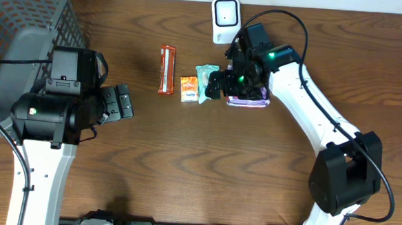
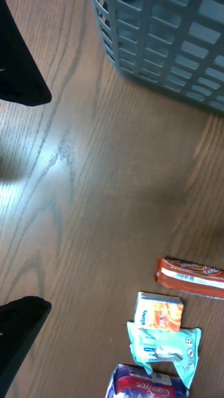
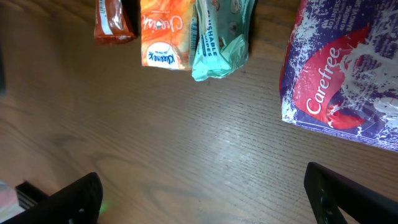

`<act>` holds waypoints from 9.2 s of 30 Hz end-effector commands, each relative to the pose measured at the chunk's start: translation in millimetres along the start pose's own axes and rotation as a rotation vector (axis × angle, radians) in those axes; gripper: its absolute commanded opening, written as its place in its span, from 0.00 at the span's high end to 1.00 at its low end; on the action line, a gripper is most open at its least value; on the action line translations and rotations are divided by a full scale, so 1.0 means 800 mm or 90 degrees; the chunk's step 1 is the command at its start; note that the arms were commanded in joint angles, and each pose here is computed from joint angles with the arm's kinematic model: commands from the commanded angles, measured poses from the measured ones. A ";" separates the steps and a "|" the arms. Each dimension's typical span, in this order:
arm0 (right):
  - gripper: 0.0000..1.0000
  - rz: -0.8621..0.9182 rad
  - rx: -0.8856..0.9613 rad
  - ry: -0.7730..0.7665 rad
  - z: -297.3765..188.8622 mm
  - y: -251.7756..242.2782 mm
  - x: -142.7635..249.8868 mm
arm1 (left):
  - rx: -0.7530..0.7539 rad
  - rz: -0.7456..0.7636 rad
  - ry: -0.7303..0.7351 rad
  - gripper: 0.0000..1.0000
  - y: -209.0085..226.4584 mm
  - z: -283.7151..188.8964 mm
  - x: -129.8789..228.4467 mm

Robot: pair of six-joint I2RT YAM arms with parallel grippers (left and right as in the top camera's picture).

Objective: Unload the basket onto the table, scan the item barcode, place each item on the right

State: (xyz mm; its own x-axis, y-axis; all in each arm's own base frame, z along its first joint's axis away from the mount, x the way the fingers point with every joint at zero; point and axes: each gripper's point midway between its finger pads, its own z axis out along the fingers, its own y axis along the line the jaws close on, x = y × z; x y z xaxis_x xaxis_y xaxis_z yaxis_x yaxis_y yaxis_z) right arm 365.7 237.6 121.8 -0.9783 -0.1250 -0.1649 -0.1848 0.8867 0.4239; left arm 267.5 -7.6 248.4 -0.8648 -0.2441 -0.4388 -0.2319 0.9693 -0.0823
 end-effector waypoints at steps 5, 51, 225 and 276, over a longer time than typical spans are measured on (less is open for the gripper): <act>0.01 -0.027 0.006 -0.006 0.003 0.006 -0.004 | -0.001 -0.009 -0.002 0.02 0.001 -0.002 -0.001; 0.01 -0.084 0.227 -0.060 0.011 -0.026 -0.007 | -0.001 -0.009 -0.002 0.02 0.001 -0.002 -0.001; 0.02 0.250 0.090 -0.127 -0.133 -0.304 -0.009 | -0.001 -0.009 -0.002 0.02 0.001 -0.002 -0.001; 0.04 0.257 -0.013 -0.182 -0.080 -0.346 -0.002 | -0.001 -0.009 -0.002 0.02 0.001 -0.002 -0.001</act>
State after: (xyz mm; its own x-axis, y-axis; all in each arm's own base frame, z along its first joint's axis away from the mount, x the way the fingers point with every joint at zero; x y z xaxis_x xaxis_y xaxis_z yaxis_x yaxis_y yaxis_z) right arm 418.9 -47.6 70.9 -0.9039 0.3430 -0.2554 0.1989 0.8659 0.4589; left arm 267.5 -7.6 248.5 -0.8645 -0.2442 -0.4394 -0.2318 0.9693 -0.0825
